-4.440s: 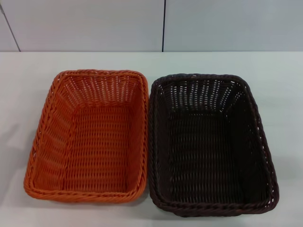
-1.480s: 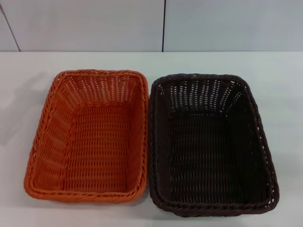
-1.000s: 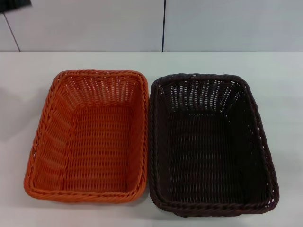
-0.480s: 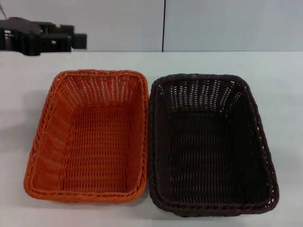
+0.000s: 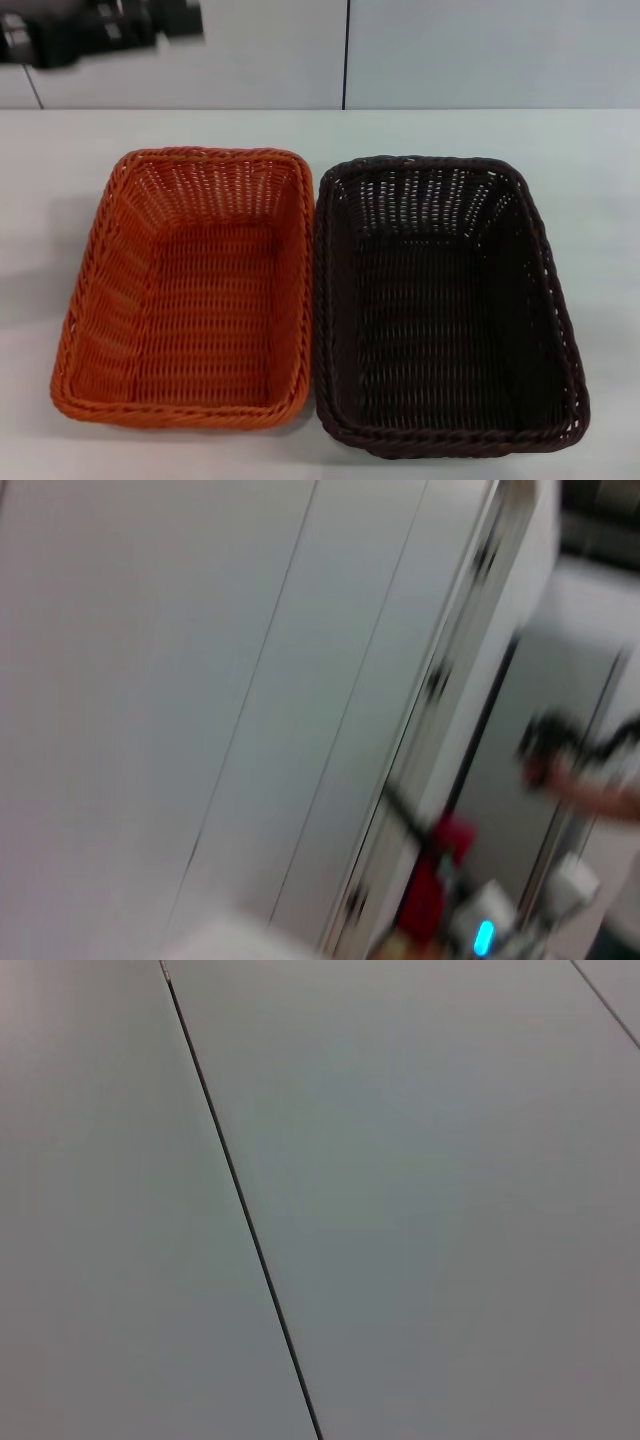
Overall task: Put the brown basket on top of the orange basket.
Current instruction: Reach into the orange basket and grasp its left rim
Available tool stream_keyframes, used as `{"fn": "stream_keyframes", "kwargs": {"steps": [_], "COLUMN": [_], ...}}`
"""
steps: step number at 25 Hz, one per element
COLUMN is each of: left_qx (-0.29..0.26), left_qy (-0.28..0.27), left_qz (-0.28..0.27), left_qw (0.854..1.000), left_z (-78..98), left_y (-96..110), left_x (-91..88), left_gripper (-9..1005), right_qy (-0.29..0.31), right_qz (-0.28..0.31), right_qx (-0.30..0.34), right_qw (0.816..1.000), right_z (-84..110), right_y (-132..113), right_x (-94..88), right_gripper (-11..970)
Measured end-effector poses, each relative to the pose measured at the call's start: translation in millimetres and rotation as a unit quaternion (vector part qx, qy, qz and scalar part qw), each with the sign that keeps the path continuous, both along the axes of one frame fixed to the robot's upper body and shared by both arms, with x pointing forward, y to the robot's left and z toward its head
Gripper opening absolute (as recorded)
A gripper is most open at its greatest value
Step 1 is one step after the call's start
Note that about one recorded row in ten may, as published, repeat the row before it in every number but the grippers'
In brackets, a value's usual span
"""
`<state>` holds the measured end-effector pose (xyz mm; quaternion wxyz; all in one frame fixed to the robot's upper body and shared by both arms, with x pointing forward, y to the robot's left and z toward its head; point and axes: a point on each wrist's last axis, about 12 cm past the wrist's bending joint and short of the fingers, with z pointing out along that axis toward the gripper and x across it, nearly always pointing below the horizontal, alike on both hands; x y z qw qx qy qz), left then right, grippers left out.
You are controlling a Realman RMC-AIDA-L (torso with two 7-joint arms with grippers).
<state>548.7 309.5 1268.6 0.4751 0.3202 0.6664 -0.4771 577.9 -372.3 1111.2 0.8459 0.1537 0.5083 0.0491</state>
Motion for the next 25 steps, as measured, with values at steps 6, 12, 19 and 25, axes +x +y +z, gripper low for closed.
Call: {"fn": "stream_keyframes", "kwargs": {"steps": [6,12,19,25], "left_qx": [-0.077,-0.084,-0.075,0.003], "left_qy": [-0.028,-0.067,-0.087,-0.012], "left_qz": [0.020,-0.001,0.026,0.139], "left_qw": [0.996,0.994,0.993,0.990], "left_z": [-3.1,-6.4,-4.6,-9.0], "left_y": [16.6,8.7,10.7,27.9], "left_x": [-0.9,-5.7,-3.6,8.9], "left_gripper": [607,614,623,630], "right_qy": [0.002,0.002,0.000,0.001], "right_qz": [-0.002,-0.002,0.000,-0.003], "right_qx": [-0.001,-0.001,-0.004,-0.005], "right_qw": [1.000,1.000,1.000,1.000], "right_z": [-1.3,-1.0,0.5,1.5], "right_y": [-1.7,-2.0,-1.4,-3.9], "right_x": [-2.0,-1.8,-0.2,0.2], "right_gripper": [526,526,526,526]}}
